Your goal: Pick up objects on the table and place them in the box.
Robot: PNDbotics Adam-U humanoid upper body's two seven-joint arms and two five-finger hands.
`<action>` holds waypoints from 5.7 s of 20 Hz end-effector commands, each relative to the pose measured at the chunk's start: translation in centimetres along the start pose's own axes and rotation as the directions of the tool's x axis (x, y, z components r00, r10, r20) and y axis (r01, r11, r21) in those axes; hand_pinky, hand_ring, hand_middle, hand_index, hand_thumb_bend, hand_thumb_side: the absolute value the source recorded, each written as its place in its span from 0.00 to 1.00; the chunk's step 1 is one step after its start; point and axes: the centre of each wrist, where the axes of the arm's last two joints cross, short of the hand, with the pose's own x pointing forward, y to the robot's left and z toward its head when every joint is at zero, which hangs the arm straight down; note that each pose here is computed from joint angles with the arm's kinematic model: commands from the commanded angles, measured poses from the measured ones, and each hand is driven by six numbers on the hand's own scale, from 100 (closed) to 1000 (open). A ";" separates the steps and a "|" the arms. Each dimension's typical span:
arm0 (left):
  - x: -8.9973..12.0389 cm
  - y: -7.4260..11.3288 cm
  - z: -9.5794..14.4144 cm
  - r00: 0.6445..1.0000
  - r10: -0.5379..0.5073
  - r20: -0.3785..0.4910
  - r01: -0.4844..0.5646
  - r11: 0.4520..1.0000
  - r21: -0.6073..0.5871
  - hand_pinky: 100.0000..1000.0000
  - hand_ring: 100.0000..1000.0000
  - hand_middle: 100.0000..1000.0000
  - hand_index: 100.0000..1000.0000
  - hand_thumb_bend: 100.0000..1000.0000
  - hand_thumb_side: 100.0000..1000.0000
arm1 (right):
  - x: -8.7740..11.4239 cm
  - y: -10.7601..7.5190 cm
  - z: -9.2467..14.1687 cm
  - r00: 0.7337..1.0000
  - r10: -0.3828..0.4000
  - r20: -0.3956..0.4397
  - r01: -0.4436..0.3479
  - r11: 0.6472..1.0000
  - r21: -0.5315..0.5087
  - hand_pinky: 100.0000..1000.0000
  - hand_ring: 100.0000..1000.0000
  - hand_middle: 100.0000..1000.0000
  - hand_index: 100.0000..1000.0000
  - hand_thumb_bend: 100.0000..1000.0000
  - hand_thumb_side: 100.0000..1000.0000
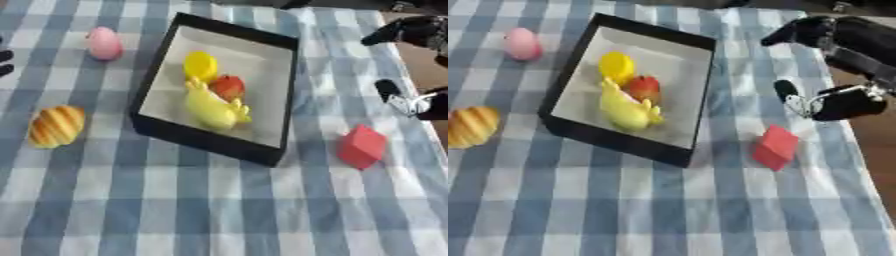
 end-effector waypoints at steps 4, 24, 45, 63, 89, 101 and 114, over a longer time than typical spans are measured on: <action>1.2 0.9 -0.3 0.999 -0.033 0.035 0.033 0.999 0.005 0.84 0.80 0.79 0.80 0.00 0.80 | 1.0 2.4 0.1 0.997 -0.020 -0.073 0.020 1.000 0.006 0.91 0.89 0.80 0.90 0.00 0.38; 1.0 0.8 -0.1 0.999 -0.032 0.025 0.032 0.999 0.002 0.84 0.80 0.79 0.80 0.00 0.81 | 2.7 7.3 0.5 0.951 -0.179 -0.251 0.194 0.980 0.035 0.91 0.88 0.78 0.89 0.34 0.02; 0.9 0.6 0.0 0.999 -0.035 0.022 0.035 0.999 -0.003 0.85 0.80 0.79 0.80 0.00 0.81 | 2.8 8.5 1.1 0.873 -0.251 -0.418 0.284 0.959 0.017 0.89 0.84 0.75 0.87 0.28 0.00; 1.0 0.5 0.0 0.999 -0.037 0.024 0.037 0.999 -0.009 0.85 0.80 0.79 0.80 0.00 0.81 | 2.9 8.5 1.0 0.822 -0.264 -0.505 0.310 0.951 0.008 0.85 0.76 0.61 0.81 0.20 0.00; 1.1 0.6 0.1 0.999 -0.048 0.026 0.048 0.999 -0.012 0.85 0.80 0.79 0.78 0.00 0.80 | 2.1 6.2 0.6 0.877 -0.228 -0.423 0.202 0.974 -0.106 0.78 0.59 0.37 0.60 0.04 0.00; 3.1 1.1 0.3 0.993 -0.008 0.115 0.004 0.999 0.037 0.85 0.80 0.79 0.79 0.00 0.75 | 4.9 -8.1 -4.9 0.990 -0.072 -0.123 0.025 0.938 -0.347 0.79 0.57 0.36 0.57 0.09 0.00; 3.2 0.3 0.4 0.995 -0.015 0.094 0.018 0.999 -0.033 0.85 0.80 0.79 0.78 0.00 0.77 | 6.9 -9.4 -13.9 0.982 0.065 -0.176 -0.101 0.975 -0.200 0.82 0.57 0.37 0.57 0.18 0.00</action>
